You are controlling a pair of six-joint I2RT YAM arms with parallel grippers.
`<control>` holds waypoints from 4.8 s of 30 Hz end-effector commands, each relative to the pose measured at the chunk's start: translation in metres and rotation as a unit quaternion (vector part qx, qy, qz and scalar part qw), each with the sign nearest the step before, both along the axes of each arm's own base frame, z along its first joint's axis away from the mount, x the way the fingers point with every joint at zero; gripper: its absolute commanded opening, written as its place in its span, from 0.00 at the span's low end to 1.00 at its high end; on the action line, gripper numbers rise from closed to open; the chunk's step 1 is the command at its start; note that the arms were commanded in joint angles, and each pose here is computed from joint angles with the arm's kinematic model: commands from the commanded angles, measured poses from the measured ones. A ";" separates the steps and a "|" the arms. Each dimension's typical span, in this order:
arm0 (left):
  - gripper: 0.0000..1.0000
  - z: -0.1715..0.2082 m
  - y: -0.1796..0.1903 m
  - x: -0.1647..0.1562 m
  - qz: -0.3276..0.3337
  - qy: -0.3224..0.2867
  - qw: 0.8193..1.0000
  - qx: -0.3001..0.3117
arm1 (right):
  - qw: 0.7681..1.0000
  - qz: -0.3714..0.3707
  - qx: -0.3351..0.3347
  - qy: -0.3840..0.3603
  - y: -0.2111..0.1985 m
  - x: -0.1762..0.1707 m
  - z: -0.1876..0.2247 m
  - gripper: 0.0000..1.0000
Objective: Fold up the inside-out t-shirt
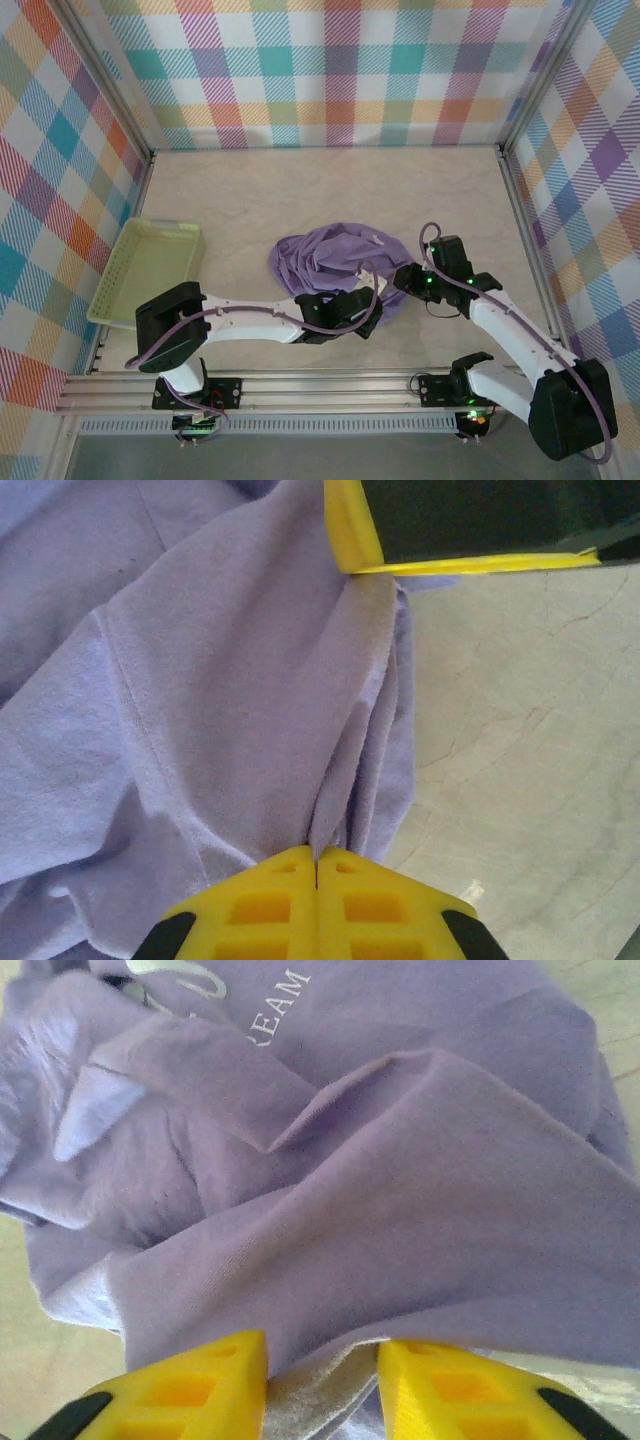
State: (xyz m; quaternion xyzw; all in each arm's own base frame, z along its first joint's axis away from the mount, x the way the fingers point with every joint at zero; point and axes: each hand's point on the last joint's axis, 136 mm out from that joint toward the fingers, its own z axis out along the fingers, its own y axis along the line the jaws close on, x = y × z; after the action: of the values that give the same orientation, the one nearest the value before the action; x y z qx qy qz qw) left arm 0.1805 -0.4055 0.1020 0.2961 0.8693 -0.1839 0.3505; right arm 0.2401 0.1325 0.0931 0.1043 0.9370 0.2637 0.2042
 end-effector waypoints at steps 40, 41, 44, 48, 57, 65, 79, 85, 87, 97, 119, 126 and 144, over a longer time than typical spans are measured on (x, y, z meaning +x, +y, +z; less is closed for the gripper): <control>0.35 0.016 -0.013 0.088 0.074 0.017 0.997 -0.011 | 0.997 0.051 -0.034 -0.049 0.022 0.071 0.053 0.02; 0.31 0.014 -0.012 0.089 0.076 0.019 0.997 -0.011 | 0.997 0.051 -0.033 -0.050 0.022 0.071 0.054 0.02; 0.22 0.011 -0.007 0.094 0.085 0.030 0.996 -0.015 | 0.997 0.055 -0.030 -0.051 0.022 0.068 0.056 0.06; 0.13 0.008 -0.001 0.097 0.094 0.037 0.995 -0.022 | 0.996 0.056 -0.027 -0.057 0.020 0.059 0.059 0.13; 0.13 -0.008 0.005 0.100 0.103 0.048 0.993 -0.006 | 0.996 0.066 -0.026 -0.061 0.021 0.012 0.060 0.29; 0.14 -0.012 0.005 0.103 0.108 0.052 0.993 -0.004 | 0.997 0.028 -0.069 -0.025 -0.002 -0.019 0.028 0.23; 0.17 -0.014 0.004 0.101 0.105 0.059 0.993 -0.008 | 0.998 0.062 -0.020 0.003 0.034 -0.014 0.001 0.29; 0.19 -0.017 0.007 0.096 0.103 0.065 0.993 -0.013 | 0.996 0.079 -0.032 0.006 0.049 -0.004 -0.001 0.36; 0.19 -0.019 0.009 0.095 0.104 0.066 0.992 -0.013 | 0.996 0.087 -0.033 0.008 0.055 -0.005 -0.004 0.37; 0.20 -0.025 0.014 0.091 0.109 0.073 0.991 -0.018 | 0.988 0.044 -0.146 0.020 0.027 0.007 -0.036 0.43; 0.24 -0.058 0.065 0.124 0.241 0.060 0.962 0.113 | 0.983 -0.034 -0.181 0.026 -0.032 -0.053 -0.021 0.06; 0.25 -0.069 0.073 0.131 0.261 0.070 0.955 0.126 | 0.991 -0.040 -0.127 0.036 -0.027 -0.071 -0.020 0.12; 0.25 -0.091 0.139 0.149 0.367 0.085 0.910 0.174 | 0.982 -0.084 -0.149 0.077 -0.048 -0.090 -0.029 0.15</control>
State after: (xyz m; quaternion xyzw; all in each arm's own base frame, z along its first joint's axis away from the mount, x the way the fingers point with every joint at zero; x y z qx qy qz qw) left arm 0.3258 -0.3103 0.0260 0.0266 0.9616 0.0123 0.2729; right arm 0.1664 0.1004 0.0773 0.1585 0.9597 0.1318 0.1910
